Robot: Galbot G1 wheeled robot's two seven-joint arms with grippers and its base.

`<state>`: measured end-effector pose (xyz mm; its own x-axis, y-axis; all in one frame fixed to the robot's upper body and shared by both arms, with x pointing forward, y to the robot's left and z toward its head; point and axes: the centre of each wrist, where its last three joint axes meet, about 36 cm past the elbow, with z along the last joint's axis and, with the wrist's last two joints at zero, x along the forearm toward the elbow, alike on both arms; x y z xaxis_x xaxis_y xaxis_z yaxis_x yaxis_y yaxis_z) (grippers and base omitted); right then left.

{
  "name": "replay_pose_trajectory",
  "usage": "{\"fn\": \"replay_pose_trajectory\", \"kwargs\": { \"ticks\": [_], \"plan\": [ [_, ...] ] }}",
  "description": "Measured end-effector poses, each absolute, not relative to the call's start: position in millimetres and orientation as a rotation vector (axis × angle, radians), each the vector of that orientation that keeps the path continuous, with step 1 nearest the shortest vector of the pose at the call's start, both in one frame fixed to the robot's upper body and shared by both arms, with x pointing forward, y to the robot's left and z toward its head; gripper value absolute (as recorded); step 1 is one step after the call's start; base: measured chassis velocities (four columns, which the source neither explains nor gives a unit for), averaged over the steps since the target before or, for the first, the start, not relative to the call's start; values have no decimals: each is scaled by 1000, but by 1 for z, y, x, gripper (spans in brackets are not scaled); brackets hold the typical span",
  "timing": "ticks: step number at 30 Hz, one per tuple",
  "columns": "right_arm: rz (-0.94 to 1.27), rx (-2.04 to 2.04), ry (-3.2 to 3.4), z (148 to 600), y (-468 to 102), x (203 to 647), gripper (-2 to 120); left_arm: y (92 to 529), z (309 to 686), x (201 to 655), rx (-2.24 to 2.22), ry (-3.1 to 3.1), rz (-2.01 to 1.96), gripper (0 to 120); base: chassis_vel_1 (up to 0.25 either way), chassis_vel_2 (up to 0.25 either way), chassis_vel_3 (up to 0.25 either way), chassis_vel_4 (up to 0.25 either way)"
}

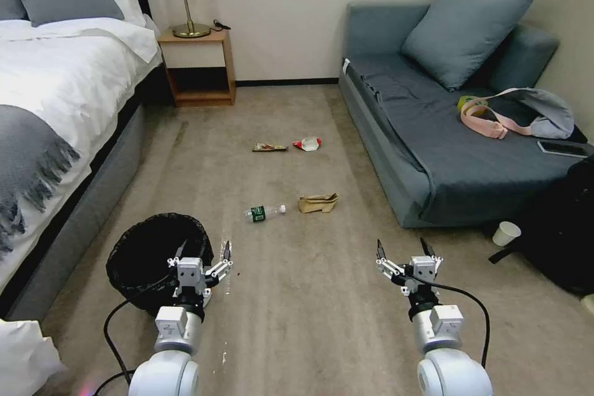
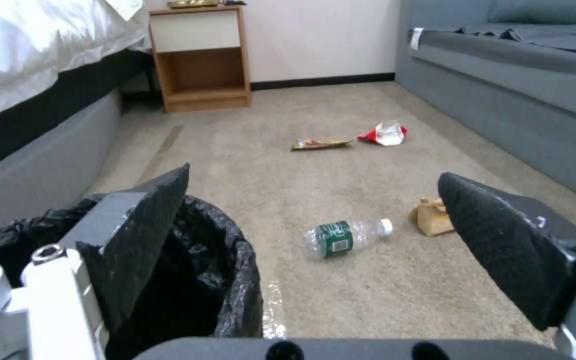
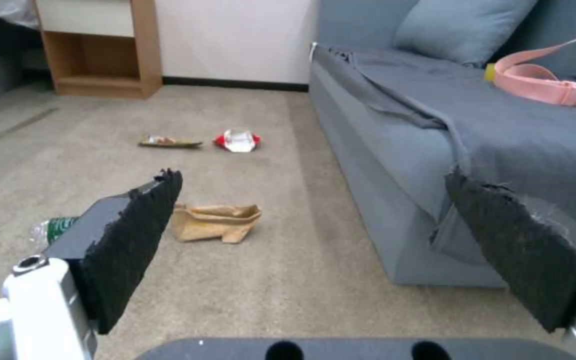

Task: Pick up the trash bin, then pick up the garbage on the floor and place it into the trash bin.

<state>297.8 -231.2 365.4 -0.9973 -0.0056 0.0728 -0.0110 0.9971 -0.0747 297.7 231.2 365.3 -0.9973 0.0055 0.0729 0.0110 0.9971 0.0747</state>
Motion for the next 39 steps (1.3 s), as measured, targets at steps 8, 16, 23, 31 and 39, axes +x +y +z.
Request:
{"fn": "replay_pose_trajectory", "kwargs": {
  "ticks": [8, 16, 23, 31, 39],
  "plan": [
    [115, 13, -3067, 365, -231, 298, 100, 231, 365, 298, -13, -3067, -115, 100, 0, 0, 0, 0],
    [115, 13, -3067, 365, -231, 298, 100, 231, 365, 298, -13, -3067, -115, 100, 0, 0, 0, 0],
    [115, 13, -3067, 365, -231, 298, 100, 231, 365, 298, -13, -3067, -115, 100, 0, 0, 0, 0],
    [115, 13, -3067, 365, -231, 298, 100, 231, 365, 298, -12, -3067, -115, 98, 0, 0, 0, 0],
    [57, 22, -2960, 382, -243, 302, 100, 243, 380, 290, 156, -3033, -94, 98, 0, 0, 0, 0]
  ]
}}
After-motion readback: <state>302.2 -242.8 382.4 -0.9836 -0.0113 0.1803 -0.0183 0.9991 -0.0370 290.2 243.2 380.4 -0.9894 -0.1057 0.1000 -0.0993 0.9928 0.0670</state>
